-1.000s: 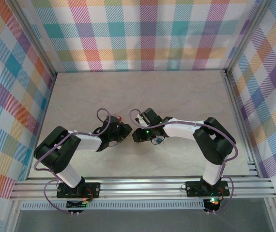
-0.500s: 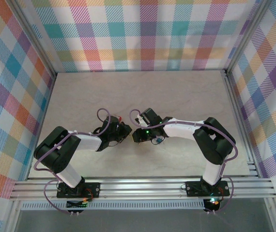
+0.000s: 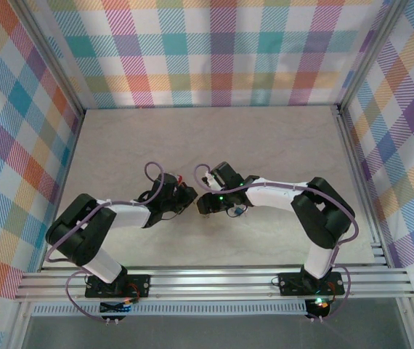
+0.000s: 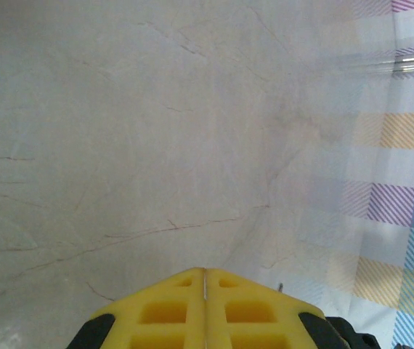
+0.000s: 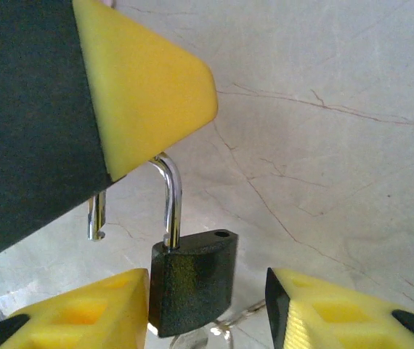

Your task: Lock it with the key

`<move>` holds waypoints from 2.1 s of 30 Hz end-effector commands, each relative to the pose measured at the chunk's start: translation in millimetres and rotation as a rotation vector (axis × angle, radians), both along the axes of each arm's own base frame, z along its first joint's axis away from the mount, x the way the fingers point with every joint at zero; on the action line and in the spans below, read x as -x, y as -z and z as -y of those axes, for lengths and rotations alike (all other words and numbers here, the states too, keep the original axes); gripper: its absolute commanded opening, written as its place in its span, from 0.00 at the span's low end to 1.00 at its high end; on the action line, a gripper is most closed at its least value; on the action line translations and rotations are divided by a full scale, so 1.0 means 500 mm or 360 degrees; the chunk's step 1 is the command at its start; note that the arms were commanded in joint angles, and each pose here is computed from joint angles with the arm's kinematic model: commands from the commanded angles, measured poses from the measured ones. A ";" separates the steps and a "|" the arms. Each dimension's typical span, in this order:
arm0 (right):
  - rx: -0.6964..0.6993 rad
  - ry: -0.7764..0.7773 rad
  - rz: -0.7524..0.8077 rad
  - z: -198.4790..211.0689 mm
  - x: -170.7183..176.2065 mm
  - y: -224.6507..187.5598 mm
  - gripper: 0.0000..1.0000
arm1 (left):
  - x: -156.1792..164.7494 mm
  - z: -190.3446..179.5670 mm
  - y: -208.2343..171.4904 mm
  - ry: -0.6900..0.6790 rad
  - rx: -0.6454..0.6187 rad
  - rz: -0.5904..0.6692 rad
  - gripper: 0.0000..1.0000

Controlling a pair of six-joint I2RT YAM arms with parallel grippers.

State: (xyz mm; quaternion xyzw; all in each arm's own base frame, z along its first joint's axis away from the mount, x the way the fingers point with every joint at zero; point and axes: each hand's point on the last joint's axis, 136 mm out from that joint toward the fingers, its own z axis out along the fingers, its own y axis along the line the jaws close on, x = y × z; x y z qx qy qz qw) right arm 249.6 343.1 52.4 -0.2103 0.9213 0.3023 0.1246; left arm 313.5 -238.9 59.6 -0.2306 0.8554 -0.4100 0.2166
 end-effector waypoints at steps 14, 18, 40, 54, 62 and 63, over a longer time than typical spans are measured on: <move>-0.0187 -0.0103 0.0190 -0.005 0.014 -0.092 0.61 | -0.005 -0.024 -0.090 -0.0015 -0.0047 0.0191 0.00; -0.0280 -0.0152 0.0148 -0.022 0.029 -0.097 0.60 | -0.005 -0.026 -0.096 -0.0021 -0.0051 0.0202 0.00; -0.0282 -0.0156 0.0122 -0.052 0.031 -0.074 0.52 | 0.006 -0.025 -0.128 -0.0008 -0.0042 0.0257 0.00; -0.0297 -0.0137 0.0141 -0.054 0.027 -0.080 0.40 | 0.018 -0.011 -0.135 0.0028 -0.0047 0.0276 0.00; -0.0316 -0.0138 0.0137 -0.054 0.032 -0.082 0.36 | 0.024 -0.010 -0.146 0.0036 -0.0031 0.0294 0.00; -0.0323 -0.0138 0.0140 -0.054 0.032 -0.083 0.35 | 0.026 -0.010 -0.150 0.0038 -0.0026 0.0298 0.00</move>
